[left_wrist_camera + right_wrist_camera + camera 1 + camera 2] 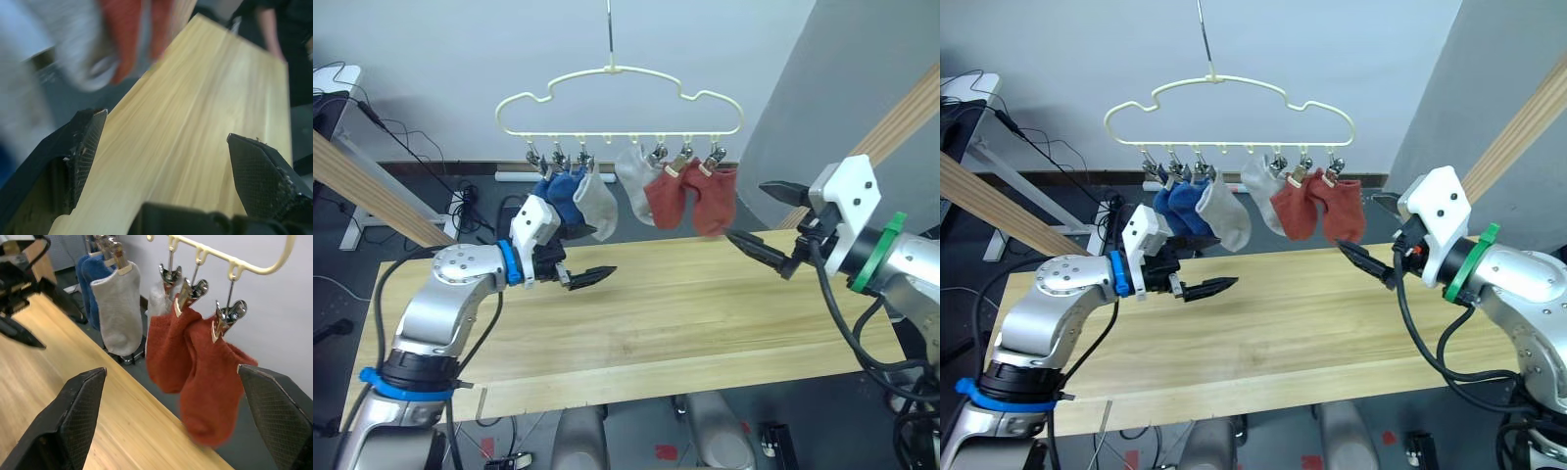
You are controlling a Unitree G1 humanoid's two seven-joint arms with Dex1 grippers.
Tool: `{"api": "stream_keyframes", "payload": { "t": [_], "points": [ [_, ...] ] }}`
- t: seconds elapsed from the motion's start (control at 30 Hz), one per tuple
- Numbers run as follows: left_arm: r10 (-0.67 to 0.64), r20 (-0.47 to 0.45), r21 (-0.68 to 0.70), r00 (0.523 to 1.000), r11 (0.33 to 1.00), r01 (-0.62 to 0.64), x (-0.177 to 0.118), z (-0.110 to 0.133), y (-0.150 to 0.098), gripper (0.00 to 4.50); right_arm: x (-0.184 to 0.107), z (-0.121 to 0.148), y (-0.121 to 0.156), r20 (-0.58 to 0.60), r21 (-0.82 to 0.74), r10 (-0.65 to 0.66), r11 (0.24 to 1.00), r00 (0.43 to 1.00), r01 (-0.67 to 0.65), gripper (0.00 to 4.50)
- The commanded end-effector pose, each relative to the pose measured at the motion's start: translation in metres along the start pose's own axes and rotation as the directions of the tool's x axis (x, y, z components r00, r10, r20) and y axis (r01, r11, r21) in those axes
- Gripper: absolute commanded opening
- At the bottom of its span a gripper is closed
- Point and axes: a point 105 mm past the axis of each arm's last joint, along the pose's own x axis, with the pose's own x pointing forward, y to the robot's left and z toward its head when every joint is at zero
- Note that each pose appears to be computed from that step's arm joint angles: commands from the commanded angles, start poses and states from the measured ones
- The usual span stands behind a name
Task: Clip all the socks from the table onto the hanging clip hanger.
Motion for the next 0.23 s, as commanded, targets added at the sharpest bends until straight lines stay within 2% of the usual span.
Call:
{"api": "stream_keyframes", "payload": {
  "t": [0.03, 0.13, 0.23],
  "points": [
    [0.105, -0.025, 0.056, 0.994, 0.993, -0.103, -0.022, 0.008, 0.018, 4.48, -0.015, 0.005, -0.009, 0.013, -0.054, 0.013, 0.998, 1.0, -0.013, 4.5],
    [0.175, -0.03, 0.033, 0.984, 0.984, -0.174, -0.034, 0.008, 0.036, 4.48, -0.021, -0.002, -0.021, -0.024, -0.083, 0.0, 0.997, 1.0, -0.002, 4.5],
    [0.169, -0.042, 0.021, 0.985, 0.986, -0.168, -0.037, 0.004, 0.036, 4.48, -0.021, -0.003, -0.026, -0.017, -0.09, -0.006, 0.996, 1.0, 0.005, 4.5]
  ]
}}
